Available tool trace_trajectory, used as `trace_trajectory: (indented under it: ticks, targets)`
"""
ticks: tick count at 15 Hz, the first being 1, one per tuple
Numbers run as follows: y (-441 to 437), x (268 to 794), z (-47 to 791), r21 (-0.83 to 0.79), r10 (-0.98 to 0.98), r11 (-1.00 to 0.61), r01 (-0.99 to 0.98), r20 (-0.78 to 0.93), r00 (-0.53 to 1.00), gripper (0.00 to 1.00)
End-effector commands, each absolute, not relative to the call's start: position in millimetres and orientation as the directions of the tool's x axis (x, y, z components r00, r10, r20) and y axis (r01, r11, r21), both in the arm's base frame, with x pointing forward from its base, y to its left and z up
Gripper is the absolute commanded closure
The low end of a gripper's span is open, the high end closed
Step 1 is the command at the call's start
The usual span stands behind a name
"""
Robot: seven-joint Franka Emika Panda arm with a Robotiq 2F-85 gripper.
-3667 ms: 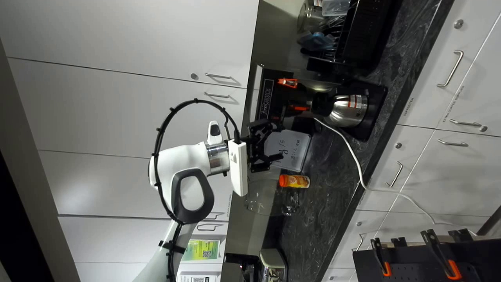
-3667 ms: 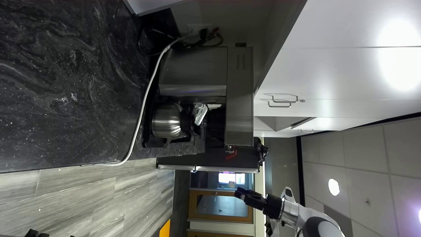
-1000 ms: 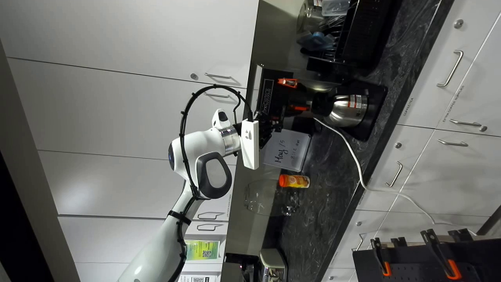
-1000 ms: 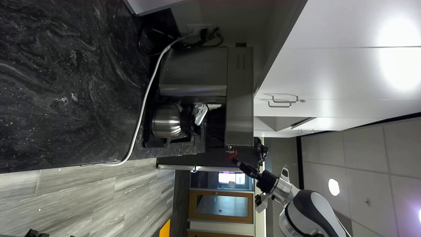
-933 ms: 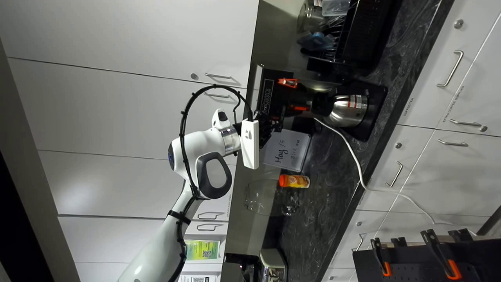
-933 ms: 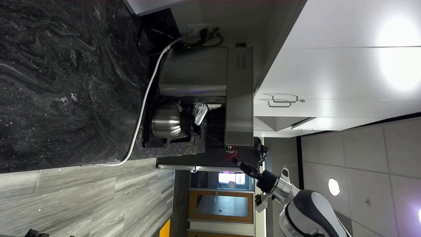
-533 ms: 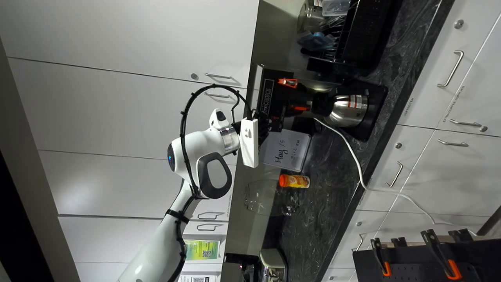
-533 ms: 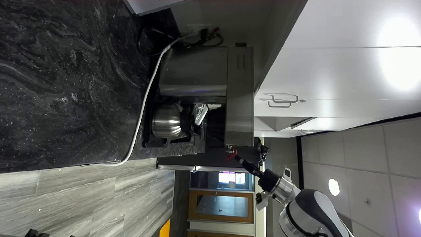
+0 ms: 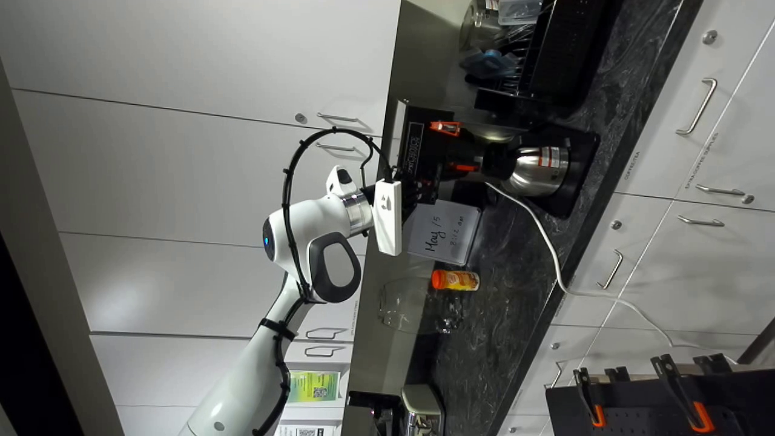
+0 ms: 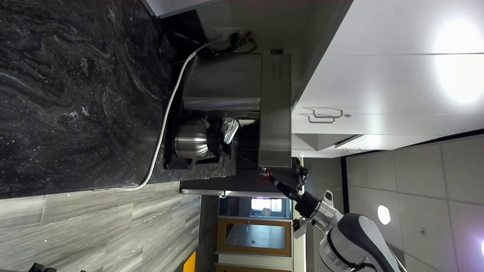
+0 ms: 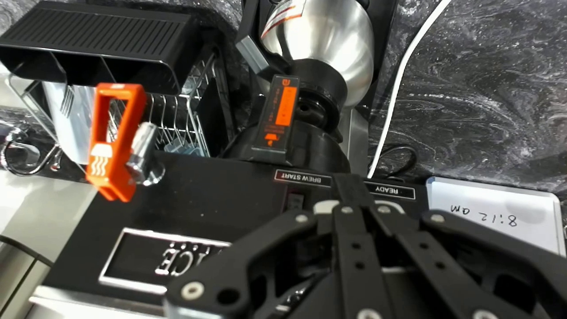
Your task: Turn on the coffeemaker
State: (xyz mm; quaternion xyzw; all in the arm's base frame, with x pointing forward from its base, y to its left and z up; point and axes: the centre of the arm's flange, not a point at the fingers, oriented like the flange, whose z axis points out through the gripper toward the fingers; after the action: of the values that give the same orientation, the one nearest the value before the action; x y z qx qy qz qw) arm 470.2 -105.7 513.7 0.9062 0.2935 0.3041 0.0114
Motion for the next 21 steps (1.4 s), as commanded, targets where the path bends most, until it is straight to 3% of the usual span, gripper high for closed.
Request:
trace_trajectory:
  ticks: [1, 21]
  targets:
    - [-110.2, 481.5, 514.8, 0.224, 0.542, -0.827, 0.516, 0.564, 0.623, 1.0]
    - [-109.5, 499.8, 511.6, 0.155, 0.529, -0.822, 0.548, 0.566, 0.632, 1.0]
